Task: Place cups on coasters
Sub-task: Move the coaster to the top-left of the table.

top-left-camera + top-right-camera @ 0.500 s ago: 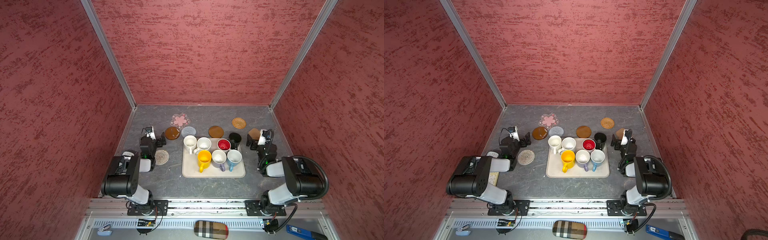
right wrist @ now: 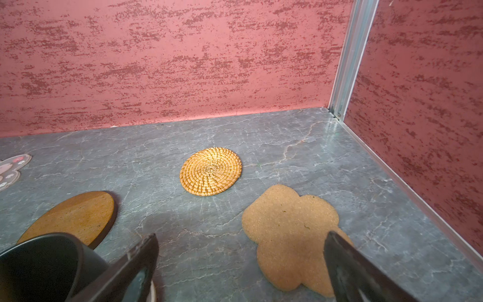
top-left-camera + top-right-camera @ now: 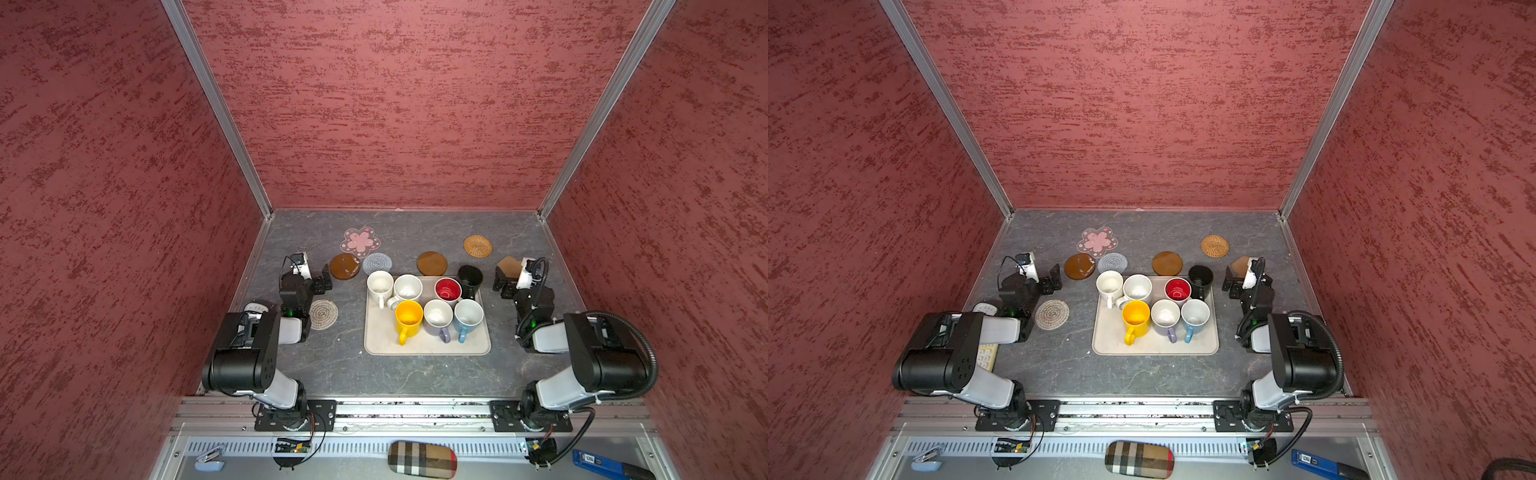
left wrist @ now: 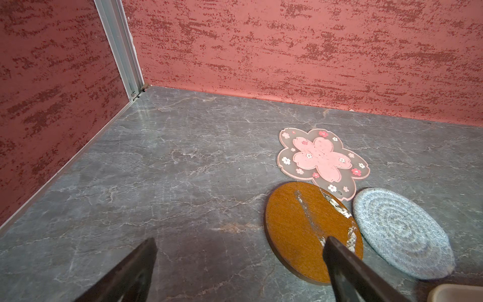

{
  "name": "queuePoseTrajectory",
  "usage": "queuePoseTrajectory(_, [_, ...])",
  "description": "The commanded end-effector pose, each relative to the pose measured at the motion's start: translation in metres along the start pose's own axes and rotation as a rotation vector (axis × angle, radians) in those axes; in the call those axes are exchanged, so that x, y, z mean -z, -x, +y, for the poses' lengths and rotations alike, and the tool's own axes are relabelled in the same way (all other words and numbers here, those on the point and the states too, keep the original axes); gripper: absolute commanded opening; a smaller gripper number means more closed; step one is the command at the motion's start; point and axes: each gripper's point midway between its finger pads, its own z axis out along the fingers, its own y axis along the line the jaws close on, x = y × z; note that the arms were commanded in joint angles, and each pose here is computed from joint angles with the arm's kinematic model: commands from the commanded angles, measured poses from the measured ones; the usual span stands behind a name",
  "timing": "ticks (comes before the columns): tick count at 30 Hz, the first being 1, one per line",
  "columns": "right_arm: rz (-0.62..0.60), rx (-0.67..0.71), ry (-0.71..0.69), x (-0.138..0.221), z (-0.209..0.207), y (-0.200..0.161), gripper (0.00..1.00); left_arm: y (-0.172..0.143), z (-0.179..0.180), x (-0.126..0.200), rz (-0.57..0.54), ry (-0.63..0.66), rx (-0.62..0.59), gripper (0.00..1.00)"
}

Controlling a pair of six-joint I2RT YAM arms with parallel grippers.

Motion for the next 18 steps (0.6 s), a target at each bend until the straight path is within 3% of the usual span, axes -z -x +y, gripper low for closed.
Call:
queuePoseTrajectory(1, [-0.073, -0.033, -0.097, 0.0036, -0.0170, 0.0144, 0.99, 0.0059, -0.0018, -0.0025, -0.013, -0.012, -0.011, 0.99])
queuePoseTrajectory(18, [-0.082, -0.040, -0.119, 0.0060, -0.0204, 0.0153, 0.99, 0.0064, -0.0014, -0.0024, -0.010, -0.034, 0.003, 0.99])
